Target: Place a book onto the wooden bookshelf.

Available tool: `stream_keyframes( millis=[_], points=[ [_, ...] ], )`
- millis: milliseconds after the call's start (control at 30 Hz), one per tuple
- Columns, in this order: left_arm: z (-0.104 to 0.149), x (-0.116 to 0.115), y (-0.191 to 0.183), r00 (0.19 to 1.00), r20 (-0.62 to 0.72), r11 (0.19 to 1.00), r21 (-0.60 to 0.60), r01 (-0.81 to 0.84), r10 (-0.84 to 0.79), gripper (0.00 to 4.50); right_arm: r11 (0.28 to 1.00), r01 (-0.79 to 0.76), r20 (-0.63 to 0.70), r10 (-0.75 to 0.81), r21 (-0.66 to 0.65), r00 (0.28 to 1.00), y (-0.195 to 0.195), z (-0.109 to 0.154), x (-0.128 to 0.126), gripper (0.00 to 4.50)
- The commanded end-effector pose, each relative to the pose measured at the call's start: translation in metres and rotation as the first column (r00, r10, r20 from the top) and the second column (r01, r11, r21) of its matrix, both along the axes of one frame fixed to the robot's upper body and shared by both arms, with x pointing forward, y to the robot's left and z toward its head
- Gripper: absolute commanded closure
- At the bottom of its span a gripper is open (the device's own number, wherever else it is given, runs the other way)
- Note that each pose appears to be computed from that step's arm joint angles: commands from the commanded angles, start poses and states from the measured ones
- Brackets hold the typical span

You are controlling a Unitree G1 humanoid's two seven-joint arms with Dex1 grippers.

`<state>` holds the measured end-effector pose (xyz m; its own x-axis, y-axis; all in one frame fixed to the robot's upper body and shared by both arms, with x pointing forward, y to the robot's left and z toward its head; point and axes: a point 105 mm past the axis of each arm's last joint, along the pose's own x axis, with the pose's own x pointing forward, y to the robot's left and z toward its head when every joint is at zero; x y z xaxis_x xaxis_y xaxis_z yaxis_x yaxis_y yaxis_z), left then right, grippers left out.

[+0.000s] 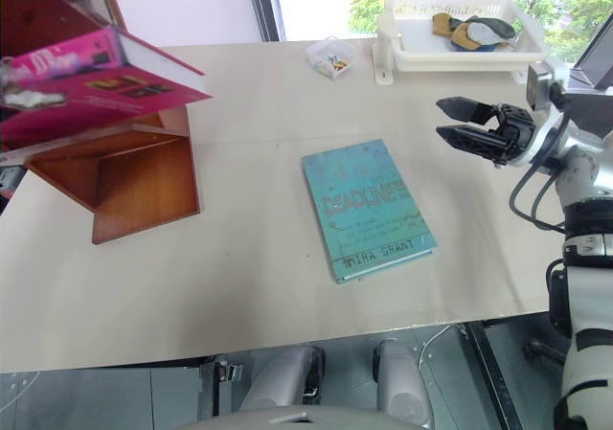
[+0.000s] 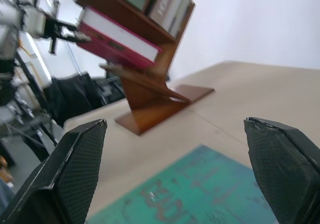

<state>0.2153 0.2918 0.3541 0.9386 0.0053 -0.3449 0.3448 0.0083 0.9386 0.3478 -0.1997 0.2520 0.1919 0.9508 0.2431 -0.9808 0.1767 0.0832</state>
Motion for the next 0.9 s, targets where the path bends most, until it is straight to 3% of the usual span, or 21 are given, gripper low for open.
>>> stream_keyframes(
  millis=[33, 400, 433, 467, 700, 900],
  points=[
    [0.012, -0.01, 0.005, 0.998, 0.043, 0.999, 0.034, -0.039, 0.037, 4.43, 0.994, -0.102, 0.057, 0.1, 0.028, 0.993, 0.001, 0.022, -0.014, 0.0],
    [0.008, -0.009, 0.024, 0.993, 0.031, 0.991, 0.053, -0.119, 0.118, 4.43, 0.992, -0.118, 0.063, 0.116, 0.038, 0.991, 0.0, 0.026, -0.017, 0.0],
    [0.008, -0.008, 0.024, 0.993, 0.031, 0.991, 0.052, -0.12, 0.118, 3.54, 0.992, -0.117, 0.063, 0.115, 0.036, 0.991, 0.0, 0.026, -0.017, 0.0],
    [0.008, -0.008, 0.025, 0.992, 0.03, 0.991, 0.044, -0.124, 0.123, 3.32, 0.993, -0.116, 0.064, 0.114, 0.035, 0.991, 0.0, 0.025, -0.017, 0.0],
    [0.008, -0.006, 0.033, 0.985, 0.03, 0.986, 0.012, -0.168, 0.168, 0.38, 0.995, -0.098, 0.06, 0.096, 0.034, 0.994, -0.005, 0.022, -0.017, 0.0],
    [0.019, -0.018, 0.033, 0.982, 0.043, 0.982, -0.061, -0.179, 0.181, 0.38, 0.996, -0.09, 0.055, 0.088, 0.03, 0.995, -0.008, 0.019, -0.018, 0.0]
  ],
)
